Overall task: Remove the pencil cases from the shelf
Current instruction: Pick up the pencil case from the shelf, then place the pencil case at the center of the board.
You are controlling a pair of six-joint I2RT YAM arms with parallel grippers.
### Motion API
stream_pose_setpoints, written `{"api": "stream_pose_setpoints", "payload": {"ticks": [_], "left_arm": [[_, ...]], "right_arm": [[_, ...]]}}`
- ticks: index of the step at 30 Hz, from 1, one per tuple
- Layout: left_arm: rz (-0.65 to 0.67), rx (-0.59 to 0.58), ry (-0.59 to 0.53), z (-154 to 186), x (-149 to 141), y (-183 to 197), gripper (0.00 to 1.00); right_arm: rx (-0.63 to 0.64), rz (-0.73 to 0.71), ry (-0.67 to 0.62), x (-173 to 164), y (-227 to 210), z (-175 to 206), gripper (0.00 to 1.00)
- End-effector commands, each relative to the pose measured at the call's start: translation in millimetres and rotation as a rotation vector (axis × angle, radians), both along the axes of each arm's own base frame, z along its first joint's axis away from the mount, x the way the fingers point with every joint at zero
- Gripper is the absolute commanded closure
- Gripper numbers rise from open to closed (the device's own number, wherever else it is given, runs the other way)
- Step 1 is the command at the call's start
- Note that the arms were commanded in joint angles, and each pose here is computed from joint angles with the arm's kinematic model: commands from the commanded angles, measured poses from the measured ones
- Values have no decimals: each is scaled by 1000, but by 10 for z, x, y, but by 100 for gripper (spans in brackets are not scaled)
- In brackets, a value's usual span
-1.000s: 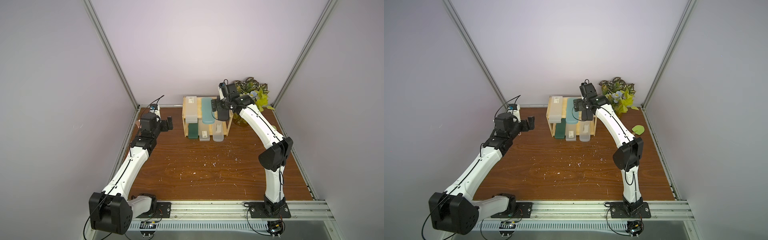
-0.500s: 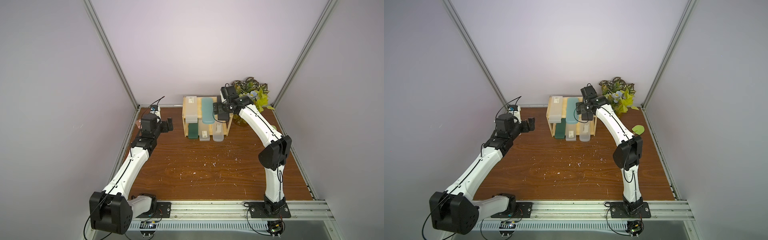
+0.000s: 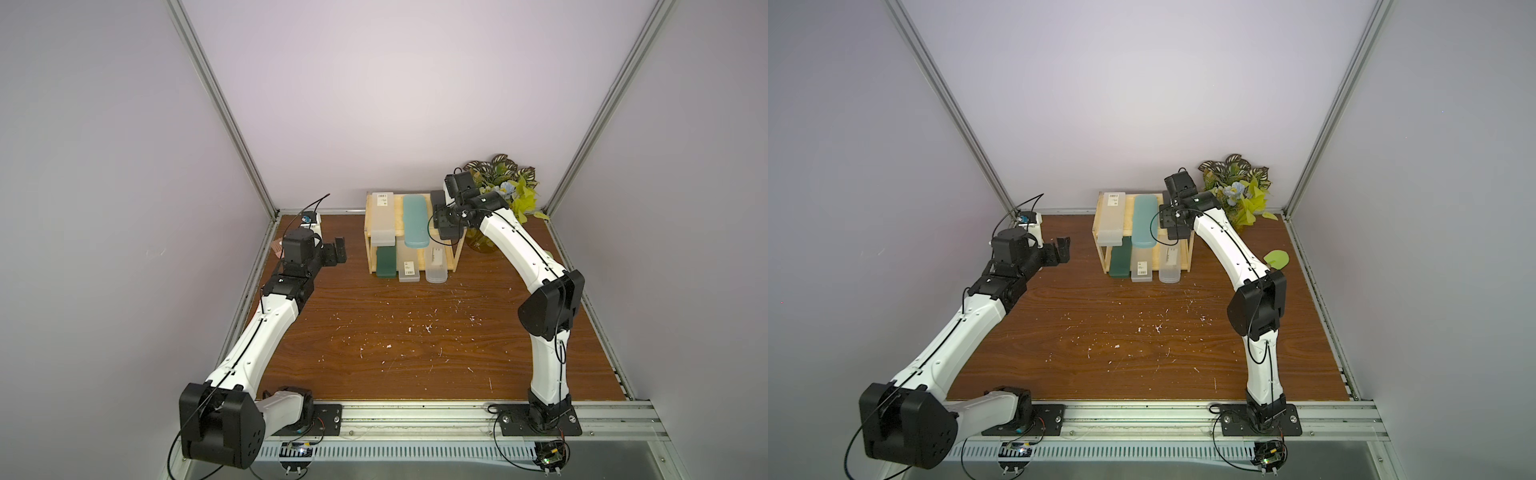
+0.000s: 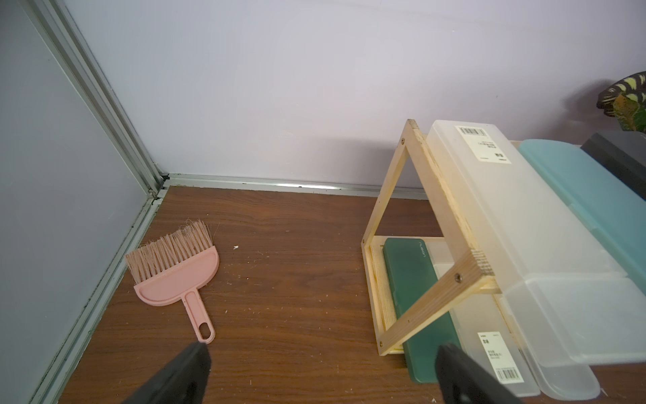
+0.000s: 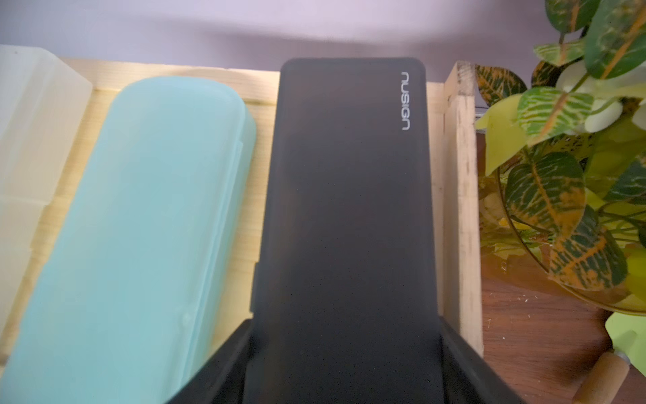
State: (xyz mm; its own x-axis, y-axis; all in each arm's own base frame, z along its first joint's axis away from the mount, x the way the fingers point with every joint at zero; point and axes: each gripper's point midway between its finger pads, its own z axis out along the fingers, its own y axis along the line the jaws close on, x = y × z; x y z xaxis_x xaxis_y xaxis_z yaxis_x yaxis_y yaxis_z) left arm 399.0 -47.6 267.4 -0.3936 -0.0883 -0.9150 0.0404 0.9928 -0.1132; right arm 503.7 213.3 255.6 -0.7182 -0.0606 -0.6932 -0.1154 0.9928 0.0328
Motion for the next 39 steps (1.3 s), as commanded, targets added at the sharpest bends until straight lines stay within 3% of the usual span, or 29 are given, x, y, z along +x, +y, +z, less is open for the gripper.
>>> {"api": "stream_pose_setpoints", "payload": {"ticks": [1, 7, 12, 15, 19, 24, 29, 39], "left_arm": [[1, 1, 8, -14, -36, -15, 0], [0, -7, 1, 23, -41, -21, 0], [0, -16, -9, 89, -36, -25, 0], [-1, -26, -13, 130, -17, -34, 0], [-8, -47, -22, 177, -23, -64, 0], [-12, -63, -22, 203, -52, -88, 0], [-19, -79, -23, 207, -79, -125, 0], [-35, -78, 5, 64, -99, -226, 0]], "right_arm": [[9, -17, -7, -57, -80, 90, 52], [34, -23, -44, -84, -108, 274, 52], [71, -27, -151, -229, -204, 797, 52], [85, -25, -192, -420, -306, 1061, 52], [84, -38, -213, -771, -506, 1109, 52], [112, -63, -210, -1344, -796, 811, 52], [112, -66, -129, -1839, -986, 284, 52], [155, -82, 4, -2224, -1061, -773, 52]]}}
